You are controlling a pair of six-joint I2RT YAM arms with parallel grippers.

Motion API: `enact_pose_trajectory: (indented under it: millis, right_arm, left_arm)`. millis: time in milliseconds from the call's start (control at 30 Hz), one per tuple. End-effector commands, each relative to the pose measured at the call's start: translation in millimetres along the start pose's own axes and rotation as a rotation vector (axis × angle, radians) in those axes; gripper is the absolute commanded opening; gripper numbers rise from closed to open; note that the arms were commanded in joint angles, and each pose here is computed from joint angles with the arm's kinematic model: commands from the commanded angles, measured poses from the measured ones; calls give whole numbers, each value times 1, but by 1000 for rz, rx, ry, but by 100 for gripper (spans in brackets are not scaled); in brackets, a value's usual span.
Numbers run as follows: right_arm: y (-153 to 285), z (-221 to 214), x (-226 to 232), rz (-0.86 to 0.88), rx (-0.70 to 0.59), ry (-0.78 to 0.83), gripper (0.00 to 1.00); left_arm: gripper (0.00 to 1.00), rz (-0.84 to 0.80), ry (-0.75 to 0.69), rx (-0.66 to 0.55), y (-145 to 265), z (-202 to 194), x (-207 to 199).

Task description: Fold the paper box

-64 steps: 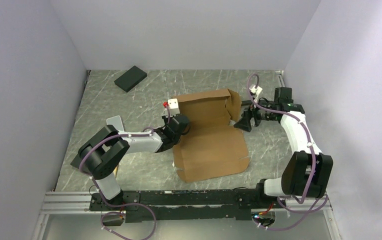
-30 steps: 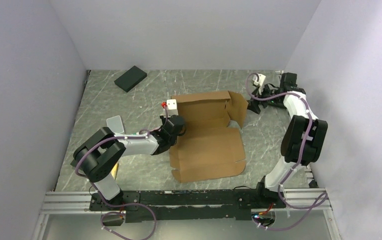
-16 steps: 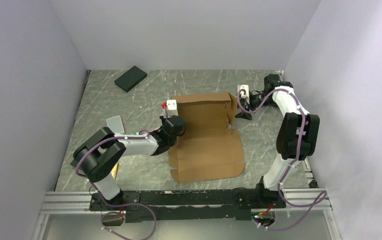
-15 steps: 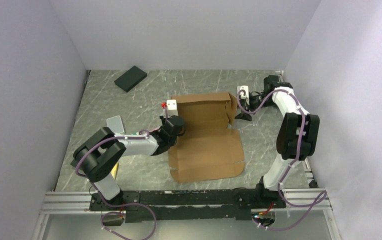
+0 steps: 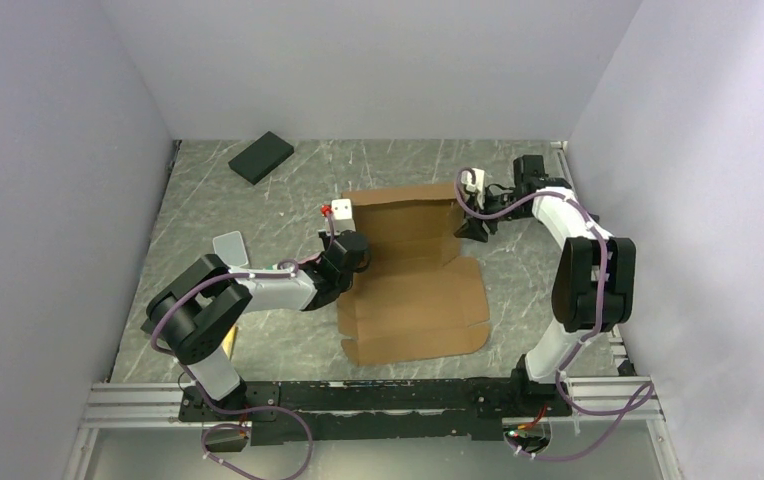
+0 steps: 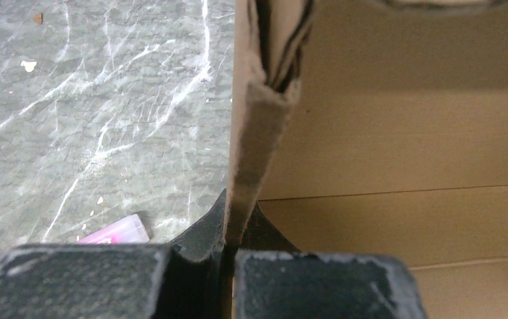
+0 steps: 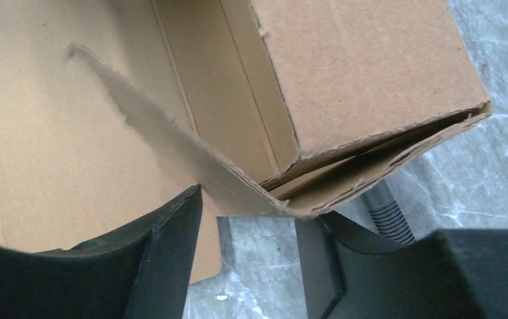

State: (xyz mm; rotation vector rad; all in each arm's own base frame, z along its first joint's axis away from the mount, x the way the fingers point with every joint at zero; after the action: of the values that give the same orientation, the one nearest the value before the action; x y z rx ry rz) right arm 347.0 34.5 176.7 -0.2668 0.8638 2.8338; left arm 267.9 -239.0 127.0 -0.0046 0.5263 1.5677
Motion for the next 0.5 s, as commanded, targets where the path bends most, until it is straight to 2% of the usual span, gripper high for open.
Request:
enact_pose_trajectory:
  millis: [0, 100, 200, 300, 467]
  right_arm:
    - [-8, 15, -7, -82, -7, -13, 52]
    - [-14, 16, -7, -171, 14, -51, 49]
    - [-13, 15, -6, -308, 9, -112, 59]
    - [-14, 15, -3, -397, -21, -181, 63]
    - [-18, 12, -2, -482, -71, -274, 59]
  left_arm:
    - [0, -39, 81, -44, 4, 17, -10]
    - [0, -40, 93, -41, 5, 17, -9]
    - [0, -37, 108, -35, 7, 15, -7]
    - [0, -38, 130, -26, 8, 14, -7]
    - [0, -54, 160, -5, 12, 12, -9]
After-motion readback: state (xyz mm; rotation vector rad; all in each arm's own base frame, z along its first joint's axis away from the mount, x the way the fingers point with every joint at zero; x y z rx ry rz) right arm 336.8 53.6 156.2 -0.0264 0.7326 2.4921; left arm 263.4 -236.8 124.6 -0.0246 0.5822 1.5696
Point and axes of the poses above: each gripper's point midway between its finger pads, its own y axis back along the fingers, its own x axis along the line the jaws close on, z = x × y, the point moved 10 cm from there along y, back along the fingers, and after that the axes turned 10 degrees about y, right-handed, at the moved point
